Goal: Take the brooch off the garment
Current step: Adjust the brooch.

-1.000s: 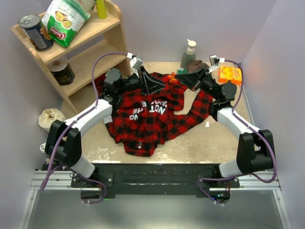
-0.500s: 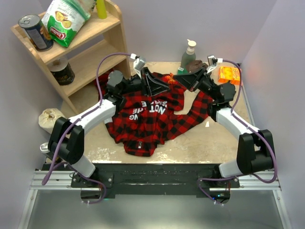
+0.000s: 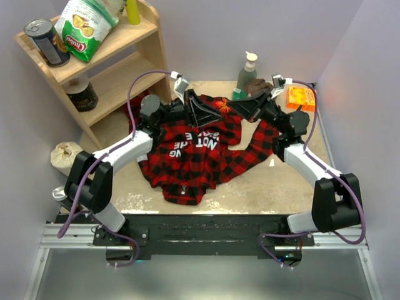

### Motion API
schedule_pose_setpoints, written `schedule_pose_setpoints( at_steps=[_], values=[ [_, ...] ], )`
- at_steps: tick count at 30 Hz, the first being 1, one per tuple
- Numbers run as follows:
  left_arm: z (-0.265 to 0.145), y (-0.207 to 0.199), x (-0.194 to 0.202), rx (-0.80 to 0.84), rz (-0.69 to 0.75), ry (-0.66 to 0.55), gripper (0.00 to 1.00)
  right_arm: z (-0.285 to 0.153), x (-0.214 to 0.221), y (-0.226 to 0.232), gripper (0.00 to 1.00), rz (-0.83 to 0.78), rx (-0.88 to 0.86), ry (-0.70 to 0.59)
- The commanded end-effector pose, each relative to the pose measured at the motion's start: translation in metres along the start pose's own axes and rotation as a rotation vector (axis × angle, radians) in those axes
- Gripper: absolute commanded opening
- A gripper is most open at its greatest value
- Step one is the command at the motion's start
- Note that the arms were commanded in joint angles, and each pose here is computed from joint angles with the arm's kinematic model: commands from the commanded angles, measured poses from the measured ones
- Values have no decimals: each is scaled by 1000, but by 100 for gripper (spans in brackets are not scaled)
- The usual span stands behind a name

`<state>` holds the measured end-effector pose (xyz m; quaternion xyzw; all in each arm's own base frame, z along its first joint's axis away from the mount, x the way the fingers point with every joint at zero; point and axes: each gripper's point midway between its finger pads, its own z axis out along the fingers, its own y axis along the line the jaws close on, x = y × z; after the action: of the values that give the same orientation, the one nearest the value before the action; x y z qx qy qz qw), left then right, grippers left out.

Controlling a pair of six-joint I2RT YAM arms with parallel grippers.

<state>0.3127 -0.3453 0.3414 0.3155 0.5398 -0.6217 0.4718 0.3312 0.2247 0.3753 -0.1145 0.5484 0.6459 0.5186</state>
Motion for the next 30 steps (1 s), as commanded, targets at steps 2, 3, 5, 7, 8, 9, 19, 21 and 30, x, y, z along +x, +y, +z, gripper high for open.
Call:
schedule_pose_setpoints(
  at_steps=[2, 3, 5, 7, 8, 9, 19, 21, 30],
  values=[
    [0, -8, -10, 54, 27, -32, 31, -2, 5, 17, 0, -49, -40, 16],
    [1, -8, -9, 56, 21, -29, 30, 0, 6, 18, 0, -50, -45, 18],
    [1, -8, -10, 58, 23, -32, 30, 1, 8, 15, 0, -50, -38, 27],
    [1, -8, -9, 63, 17, -32, 29, 2, 10, 15, 0, -50, -40, 30],
    [1, -9, -9, 65, 19, -35, 29, 2, 11, 14, 0, -50, -38, 32],
    [1, -9, -9, 65, 22, -36, 29, 2, 12, 16, 0, -47, -40, 36],
    [-3, -4, -16, 56, 35, -47, 29, -1, 17, 17, 0, -56, -37, 60],
    [-3, -4, -16, 53, 38, -48, 29, -3, 21, 15, 0, -49, -33, 64],
    [-6, 5, -11, 29, 22, -33, 30, 0, 13, 29, 0, -67, -73, 60]
  ],
)
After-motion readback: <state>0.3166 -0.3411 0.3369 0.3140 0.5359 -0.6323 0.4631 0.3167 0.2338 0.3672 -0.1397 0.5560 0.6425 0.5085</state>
